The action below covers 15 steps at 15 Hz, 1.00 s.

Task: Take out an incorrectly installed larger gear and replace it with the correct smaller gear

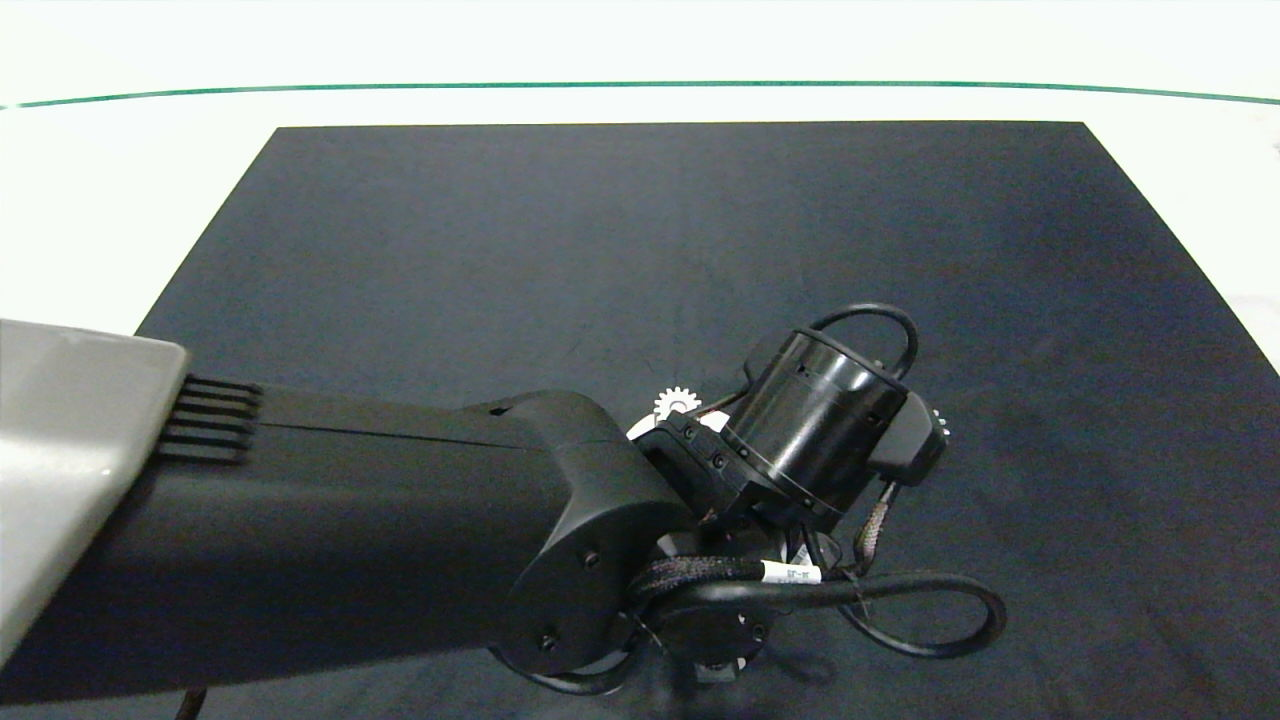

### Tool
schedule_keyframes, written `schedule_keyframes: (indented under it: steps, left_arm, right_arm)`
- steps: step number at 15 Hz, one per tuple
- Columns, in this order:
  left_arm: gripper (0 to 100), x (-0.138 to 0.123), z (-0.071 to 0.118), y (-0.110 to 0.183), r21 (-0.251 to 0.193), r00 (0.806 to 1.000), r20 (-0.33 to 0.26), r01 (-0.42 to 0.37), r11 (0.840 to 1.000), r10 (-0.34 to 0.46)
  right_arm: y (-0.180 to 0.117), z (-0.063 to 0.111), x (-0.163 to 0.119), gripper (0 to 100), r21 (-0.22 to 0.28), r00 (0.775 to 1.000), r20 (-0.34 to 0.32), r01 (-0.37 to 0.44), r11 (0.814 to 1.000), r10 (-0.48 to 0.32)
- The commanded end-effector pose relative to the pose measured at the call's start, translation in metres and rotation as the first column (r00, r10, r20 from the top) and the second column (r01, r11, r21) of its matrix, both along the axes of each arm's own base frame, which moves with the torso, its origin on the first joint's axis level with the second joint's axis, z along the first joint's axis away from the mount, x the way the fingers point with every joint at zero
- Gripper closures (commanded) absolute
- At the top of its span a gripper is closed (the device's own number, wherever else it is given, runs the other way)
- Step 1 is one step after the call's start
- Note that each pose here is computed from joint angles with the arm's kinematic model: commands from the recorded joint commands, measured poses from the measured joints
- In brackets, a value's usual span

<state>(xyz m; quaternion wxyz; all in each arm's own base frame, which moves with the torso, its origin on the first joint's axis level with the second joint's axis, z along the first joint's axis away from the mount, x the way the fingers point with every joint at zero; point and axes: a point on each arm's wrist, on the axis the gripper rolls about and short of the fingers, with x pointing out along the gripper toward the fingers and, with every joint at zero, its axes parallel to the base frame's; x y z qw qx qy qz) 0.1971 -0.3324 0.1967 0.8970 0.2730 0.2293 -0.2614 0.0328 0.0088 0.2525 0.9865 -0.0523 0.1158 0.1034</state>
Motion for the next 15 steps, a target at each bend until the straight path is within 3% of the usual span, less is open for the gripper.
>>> schedule_keyframes:
  steps: [1,9,15]
  left_arm:
    - [78,0.0017,-0.0001,-0.0017,-0.005,1.000,0.011,-0.001,1.000,0.001]
    - [78,0.0043,-0.0067,-0.0051,0.010,1.000,0.004,-0.001,1.000,0.001]
    - [78,0.0079,-0.0051,-0.0104,-0.008,1.000,0.012,-0.004,1.000,0.004]
  right_arm:
    - [-0.0001,-0.0005,-0.0004,0,-0.001,1.000,-0.001,0.000,1.000,0.000]
    - [-0.0003,-0.0001,-0.0008,0,0.000,1.000,0.001,0.000,1.000,0.000]
    - [-0.0002,0.0003,-0.0006,0,0.000,1.000,0.001,-0.002,1.000,0.002]
